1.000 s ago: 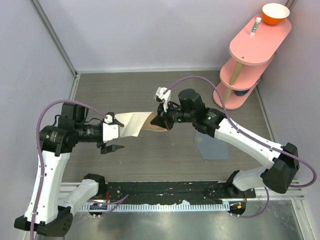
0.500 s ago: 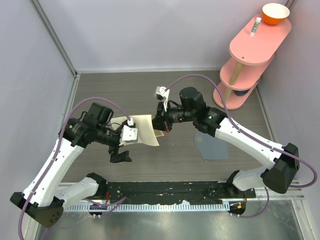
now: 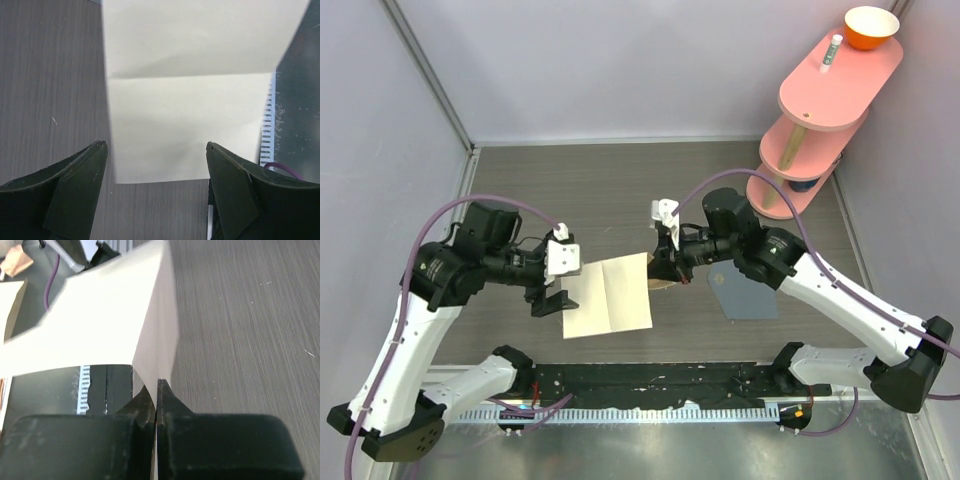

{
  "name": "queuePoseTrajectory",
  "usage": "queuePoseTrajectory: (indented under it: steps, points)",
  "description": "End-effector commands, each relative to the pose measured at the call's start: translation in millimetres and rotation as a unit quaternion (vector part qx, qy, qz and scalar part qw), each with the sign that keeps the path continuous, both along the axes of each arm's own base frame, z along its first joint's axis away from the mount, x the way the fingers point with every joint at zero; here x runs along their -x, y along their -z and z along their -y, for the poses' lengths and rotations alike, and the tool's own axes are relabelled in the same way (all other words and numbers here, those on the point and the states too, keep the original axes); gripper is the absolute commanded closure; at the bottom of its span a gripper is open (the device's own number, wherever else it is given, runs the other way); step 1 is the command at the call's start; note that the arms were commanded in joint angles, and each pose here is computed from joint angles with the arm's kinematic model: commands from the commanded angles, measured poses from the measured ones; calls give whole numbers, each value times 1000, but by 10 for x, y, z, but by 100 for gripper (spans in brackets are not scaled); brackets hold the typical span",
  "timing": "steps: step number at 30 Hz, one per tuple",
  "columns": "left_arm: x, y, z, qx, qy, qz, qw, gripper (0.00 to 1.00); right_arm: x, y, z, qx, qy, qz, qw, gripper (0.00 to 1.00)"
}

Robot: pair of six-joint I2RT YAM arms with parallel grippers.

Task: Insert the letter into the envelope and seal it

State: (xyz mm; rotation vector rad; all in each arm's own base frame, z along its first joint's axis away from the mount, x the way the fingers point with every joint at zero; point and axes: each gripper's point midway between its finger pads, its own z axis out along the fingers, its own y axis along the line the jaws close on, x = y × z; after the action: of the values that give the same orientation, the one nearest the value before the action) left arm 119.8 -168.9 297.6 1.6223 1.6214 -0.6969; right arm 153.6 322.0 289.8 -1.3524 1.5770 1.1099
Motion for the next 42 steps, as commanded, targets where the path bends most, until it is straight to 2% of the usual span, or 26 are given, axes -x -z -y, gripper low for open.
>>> queuePoseTrajectory:
  steps: [1, 6, 10, 13, 19, 22, 23, 25, 27, 30, 31, 37, 42]
  points:
    - [-60, -88, -44, -7, -25, 10, 1000, 15, 127, -17, 99, -4, -37, 43, 998, 99]
    - [-202, -77, 85, 11, -24, 12, 1000, 13, 175, -79, 79, -10, -58, 65, 996, 99]
    - [-157, 24, 204, 33, -3, -22, 999, 12, 179, -141, 36, -15, -63, 77, 995, 99]
    - [-127, 100, 252, 33, 7, -53, 998, 16, 175, -189, 12, -19, -66, 80, 994, 99]
    - [-143, 207, 275, 40, 6, -51, 998, 48, 217, -279, -48, -33, -70, 69, 995, 99]
    - [-106, 180, 286, 51, 13, -48, 997, 74, 224, -304, -69, -34, -64, 48, 996, 98]
    - [-96, 189, 283, 49, 13, -52, 997, 88, 221, -308, -66, -32, -58, 42, 997, 94]
    - [-97, 212, 270, 45, 9, -55, 997, 100, 225, -278, -43, -21, -50, 30, 998, 70]
    - [-93, 256, 243, 35, 4, -59, 998, 100, 216, -281, -16, -15, -24, -2, 1000, 46]
    - [-99, 336, 198, 19, 0, -59, 998, 100, 267, -321, 73, -7, 2, -35, 999, 30]
    - [-110, 391, 177, 11, -4, -60, 998, 100, 285, -294, 127, 5, 8, -39, 999, 29]
    - [-207, 516, 138, -15, -22, -65, 998, 100, 190, -459, 480, 43, 49, 61, 996, 21]
    - [-267, 476, 204, -5, -22, -66, 998, 100, 126, -740, 438, 43, 51, 72, 995, 20]
